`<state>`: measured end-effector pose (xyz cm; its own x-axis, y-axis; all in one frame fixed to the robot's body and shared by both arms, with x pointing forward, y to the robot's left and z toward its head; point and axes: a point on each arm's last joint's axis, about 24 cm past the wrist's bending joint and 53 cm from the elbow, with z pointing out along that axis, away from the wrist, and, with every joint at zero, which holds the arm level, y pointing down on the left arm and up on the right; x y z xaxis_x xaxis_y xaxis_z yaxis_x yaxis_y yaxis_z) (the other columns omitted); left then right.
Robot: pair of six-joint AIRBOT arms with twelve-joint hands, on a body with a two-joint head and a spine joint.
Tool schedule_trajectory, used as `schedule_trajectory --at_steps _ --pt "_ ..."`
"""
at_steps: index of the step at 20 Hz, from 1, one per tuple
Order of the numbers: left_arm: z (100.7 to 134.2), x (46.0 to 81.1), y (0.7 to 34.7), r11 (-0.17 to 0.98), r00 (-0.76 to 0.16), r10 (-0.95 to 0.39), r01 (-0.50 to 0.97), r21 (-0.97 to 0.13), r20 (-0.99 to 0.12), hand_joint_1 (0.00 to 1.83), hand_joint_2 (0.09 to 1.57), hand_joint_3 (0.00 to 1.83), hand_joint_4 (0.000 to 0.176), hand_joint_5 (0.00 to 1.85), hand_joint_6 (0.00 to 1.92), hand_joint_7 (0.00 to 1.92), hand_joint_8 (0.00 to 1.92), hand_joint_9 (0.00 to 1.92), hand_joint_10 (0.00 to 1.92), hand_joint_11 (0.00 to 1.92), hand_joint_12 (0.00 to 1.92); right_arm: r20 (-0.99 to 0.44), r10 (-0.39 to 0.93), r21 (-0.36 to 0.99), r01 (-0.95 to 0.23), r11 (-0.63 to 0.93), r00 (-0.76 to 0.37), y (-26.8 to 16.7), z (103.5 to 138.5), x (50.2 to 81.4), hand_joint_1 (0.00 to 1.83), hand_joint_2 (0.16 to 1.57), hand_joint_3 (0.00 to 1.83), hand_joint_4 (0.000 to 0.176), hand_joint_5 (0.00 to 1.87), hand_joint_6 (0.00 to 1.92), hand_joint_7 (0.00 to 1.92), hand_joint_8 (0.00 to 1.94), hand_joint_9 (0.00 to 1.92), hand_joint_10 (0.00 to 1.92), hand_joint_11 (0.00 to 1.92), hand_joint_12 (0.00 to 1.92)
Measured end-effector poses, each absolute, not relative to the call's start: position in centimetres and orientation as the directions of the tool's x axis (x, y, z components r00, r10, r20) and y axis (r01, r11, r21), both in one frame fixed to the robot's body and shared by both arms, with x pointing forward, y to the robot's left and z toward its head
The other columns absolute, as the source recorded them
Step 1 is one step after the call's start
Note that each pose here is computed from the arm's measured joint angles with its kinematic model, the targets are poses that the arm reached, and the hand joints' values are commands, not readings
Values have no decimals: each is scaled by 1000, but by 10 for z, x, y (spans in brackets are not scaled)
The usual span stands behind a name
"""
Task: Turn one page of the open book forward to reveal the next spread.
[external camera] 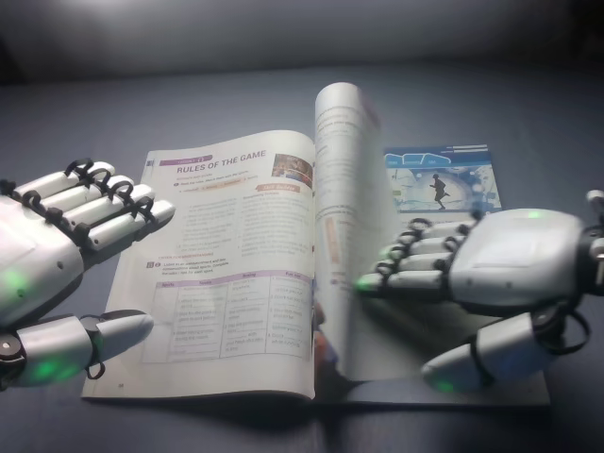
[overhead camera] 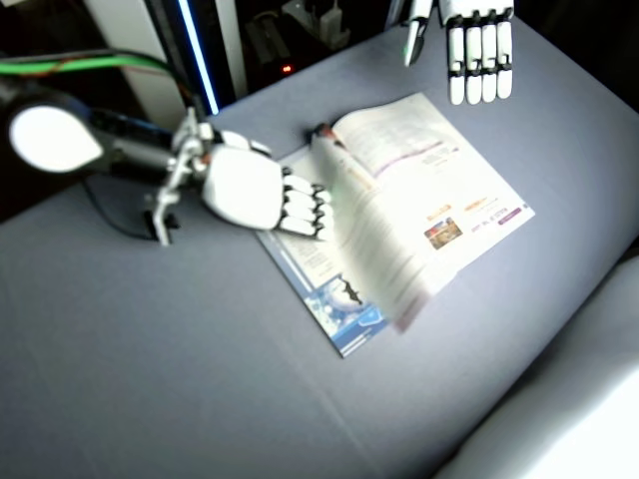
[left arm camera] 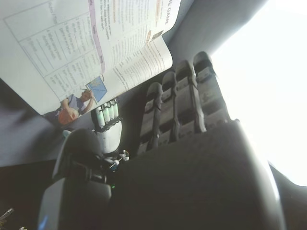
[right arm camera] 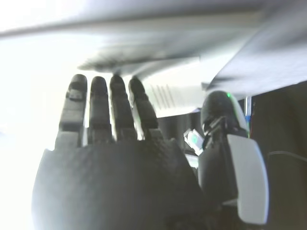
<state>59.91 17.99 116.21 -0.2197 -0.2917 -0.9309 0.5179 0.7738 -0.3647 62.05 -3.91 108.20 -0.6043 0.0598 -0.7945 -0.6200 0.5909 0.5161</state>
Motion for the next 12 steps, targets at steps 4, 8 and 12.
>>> schedule_trajectory --at_steps 4,8,12 --pt "1164 600 180 772 -215 -295 520 -365 -931 0 1356 3 0 86 0 103 0 106 0 83 16 -800 67 526 -644 555 -596 -21 1090 619 0 1258 0 0 92 2 85 2 44 7 19 8" --pt "1166 603 184 778 -207 -304 510 -367 -930 0 1345 0 4 77 0 115 4 104 0 73 11 -802 78 542 -666 513 -592 1 1098 617 0 1256 0 0 45 0 73 0 26 0 4 2" --pt "1172 605 188 778 -184 -320 508 -369 -929 0 1354 3 0 90 5 106 0 89 0 67 6 -810 91 551 -700 455 -579 30 1113 613 0 1285 3 0 77 0 105 0 105 6 96 44"
